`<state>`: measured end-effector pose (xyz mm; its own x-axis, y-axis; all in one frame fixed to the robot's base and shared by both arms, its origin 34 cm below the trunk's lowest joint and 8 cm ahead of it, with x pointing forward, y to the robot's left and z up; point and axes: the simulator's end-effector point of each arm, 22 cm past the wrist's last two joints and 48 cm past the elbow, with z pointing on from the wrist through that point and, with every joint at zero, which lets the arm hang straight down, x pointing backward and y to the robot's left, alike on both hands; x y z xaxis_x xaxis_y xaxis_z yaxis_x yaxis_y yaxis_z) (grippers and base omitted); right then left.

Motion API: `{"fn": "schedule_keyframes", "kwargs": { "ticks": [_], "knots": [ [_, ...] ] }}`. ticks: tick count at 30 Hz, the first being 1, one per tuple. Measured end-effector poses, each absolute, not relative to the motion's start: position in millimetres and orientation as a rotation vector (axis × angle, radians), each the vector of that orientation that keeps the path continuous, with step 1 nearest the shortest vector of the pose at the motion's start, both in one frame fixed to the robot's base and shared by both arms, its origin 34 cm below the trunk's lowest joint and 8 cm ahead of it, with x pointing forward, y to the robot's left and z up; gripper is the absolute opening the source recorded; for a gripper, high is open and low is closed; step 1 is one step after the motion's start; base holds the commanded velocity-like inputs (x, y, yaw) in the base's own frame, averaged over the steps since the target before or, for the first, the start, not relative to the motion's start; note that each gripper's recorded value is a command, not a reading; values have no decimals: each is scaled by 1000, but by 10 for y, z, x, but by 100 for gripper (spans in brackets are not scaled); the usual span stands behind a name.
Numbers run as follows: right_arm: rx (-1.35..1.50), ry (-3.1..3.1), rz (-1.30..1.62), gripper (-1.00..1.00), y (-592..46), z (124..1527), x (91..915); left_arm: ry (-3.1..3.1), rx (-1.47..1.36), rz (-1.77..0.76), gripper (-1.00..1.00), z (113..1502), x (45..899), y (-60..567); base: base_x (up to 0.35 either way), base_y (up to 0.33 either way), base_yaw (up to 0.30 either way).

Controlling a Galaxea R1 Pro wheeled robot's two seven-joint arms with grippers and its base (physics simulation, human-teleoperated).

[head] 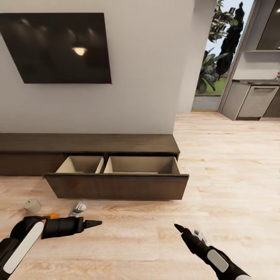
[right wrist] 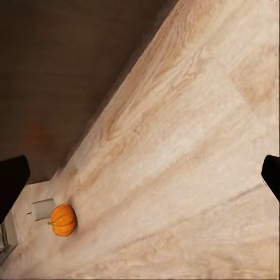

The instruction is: Place each of the two pumpkins and all three candles from the living room inside a cabinet in the living room (use any cabinet), then make sure every cabinet is closed, and position the cauldron so it is next to a table in the living room.

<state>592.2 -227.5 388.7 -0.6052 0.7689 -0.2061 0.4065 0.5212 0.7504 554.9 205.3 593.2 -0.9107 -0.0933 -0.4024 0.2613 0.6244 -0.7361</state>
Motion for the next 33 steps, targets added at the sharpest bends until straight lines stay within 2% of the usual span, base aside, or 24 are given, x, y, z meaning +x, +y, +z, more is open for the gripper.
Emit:
{"fn": "schedule_keyframes", "kwargs": {
  "ticks": [9, 17, 23, 33],
  "knots": [
    [1057, 2339, 842, 100, -2419, 3686, 5435, 2594, 152, -1005, 100, 5638, 5343, 2259, -61, 0, 0],
    [967, 2434, 765, 100, -2457, 3714, 5262, 2745, 13, -768, 100, 5200, 5228, 2379, -1, 0, 3],
    [899, 2446, 632, 100, -2658, 3715, 5155, 2810, -94, -627, 100, 4865, 5131, 2419, 0, 0, 121],
    [947, 2518, 448, 100, -2905, 3712, 4968, 2881, -222, -399, 100, 4286, 4776, 2669, 0, 0, 153]
  ]
}}
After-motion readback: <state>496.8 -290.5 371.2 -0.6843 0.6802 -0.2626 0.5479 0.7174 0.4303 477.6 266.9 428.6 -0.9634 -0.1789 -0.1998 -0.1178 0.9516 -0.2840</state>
